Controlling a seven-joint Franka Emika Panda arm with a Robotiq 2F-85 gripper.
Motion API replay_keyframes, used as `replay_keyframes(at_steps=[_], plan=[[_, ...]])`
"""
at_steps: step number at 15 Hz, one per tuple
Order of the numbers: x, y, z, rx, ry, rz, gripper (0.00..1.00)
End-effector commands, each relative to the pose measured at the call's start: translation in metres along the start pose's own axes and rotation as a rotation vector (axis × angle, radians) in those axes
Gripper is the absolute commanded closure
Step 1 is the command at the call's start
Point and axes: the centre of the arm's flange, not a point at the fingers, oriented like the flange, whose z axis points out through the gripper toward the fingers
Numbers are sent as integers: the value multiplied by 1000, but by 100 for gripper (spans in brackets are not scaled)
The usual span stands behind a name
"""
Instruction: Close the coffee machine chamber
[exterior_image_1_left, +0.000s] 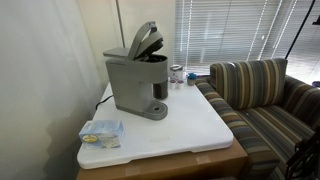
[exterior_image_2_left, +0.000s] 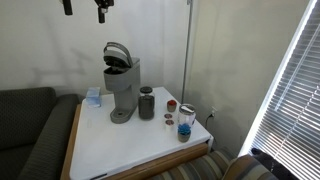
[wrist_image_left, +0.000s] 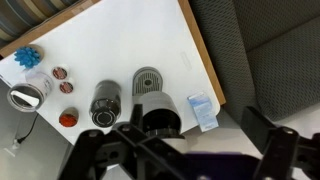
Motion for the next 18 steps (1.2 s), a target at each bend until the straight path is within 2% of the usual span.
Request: replay_keyframes(at_steps=[1,5,10,11,16,18], plan=[[44,12,-6,-23,-8,-50,0],[85,12,-5,-53,-47,-84,0],[129,9,5,-110,-158,-148,0],[98,-2,12,-98,-110,-132,0],[113,1,17,-106,-133,-142,0],[120,-4,24,-95,-102,-152,0]])
